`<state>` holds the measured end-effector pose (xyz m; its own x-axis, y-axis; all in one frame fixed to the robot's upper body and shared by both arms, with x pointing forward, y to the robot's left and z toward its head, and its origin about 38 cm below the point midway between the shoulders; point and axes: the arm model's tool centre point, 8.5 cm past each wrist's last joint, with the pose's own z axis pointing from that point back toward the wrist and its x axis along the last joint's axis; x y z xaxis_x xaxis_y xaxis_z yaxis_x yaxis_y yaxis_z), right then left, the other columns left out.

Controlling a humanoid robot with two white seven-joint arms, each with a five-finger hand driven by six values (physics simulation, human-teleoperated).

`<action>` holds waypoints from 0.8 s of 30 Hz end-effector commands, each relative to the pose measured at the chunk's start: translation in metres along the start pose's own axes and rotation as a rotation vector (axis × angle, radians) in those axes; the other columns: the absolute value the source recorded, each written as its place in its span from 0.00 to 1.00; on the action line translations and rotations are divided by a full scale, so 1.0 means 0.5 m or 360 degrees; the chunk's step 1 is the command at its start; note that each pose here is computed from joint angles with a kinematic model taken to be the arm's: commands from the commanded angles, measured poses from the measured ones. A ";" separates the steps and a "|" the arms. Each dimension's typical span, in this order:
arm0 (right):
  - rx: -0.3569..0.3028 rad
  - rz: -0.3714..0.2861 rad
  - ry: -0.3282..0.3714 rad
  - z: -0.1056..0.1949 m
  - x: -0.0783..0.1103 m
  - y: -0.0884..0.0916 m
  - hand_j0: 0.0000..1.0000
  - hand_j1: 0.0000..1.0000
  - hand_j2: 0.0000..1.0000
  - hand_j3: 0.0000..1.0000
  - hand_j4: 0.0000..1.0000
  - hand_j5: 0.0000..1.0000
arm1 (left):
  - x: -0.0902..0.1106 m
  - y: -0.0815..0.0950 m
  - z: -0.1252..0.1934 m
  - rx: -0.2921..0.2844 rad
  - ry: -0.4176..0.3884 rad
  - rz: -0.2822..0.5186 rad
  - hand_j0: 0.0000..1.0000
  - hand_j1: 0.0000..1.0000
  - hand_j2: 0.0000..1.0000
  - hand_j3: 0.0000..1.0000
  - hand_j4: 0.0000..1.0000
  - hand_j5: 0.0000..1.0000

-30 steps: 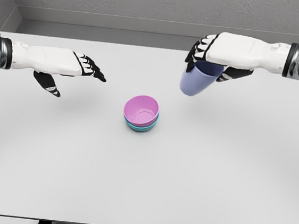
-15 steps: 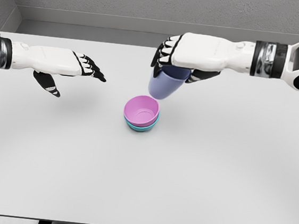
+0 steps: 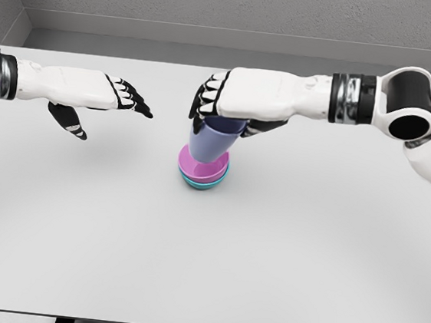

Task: Stacking bowl and cup with both arms

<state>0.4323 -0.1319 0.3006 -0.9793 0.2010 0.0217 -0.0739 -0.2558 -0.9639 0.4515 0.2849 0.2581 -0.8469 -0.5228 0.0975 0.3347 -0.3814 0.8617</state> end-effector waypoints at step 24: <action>0.0041 -0.0130 0.0029 -0.030 -0.028 0.050 0.59 0.59 0.59 0.59 0.59 0.59 | 0.000 -0.003 -0.001 0.0003 -0.0002 0.0014 1.00 1.00 1.00 1.00 1.00 1.00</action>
<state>0.4458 -0.1264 0.2730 -0.9681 0.2354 0.0862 -0.1494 -0.2656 -0.9524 0.4509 0.2846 0.2560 -0.8468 -0.5222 0.1015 0.3382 -0.3812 0.8604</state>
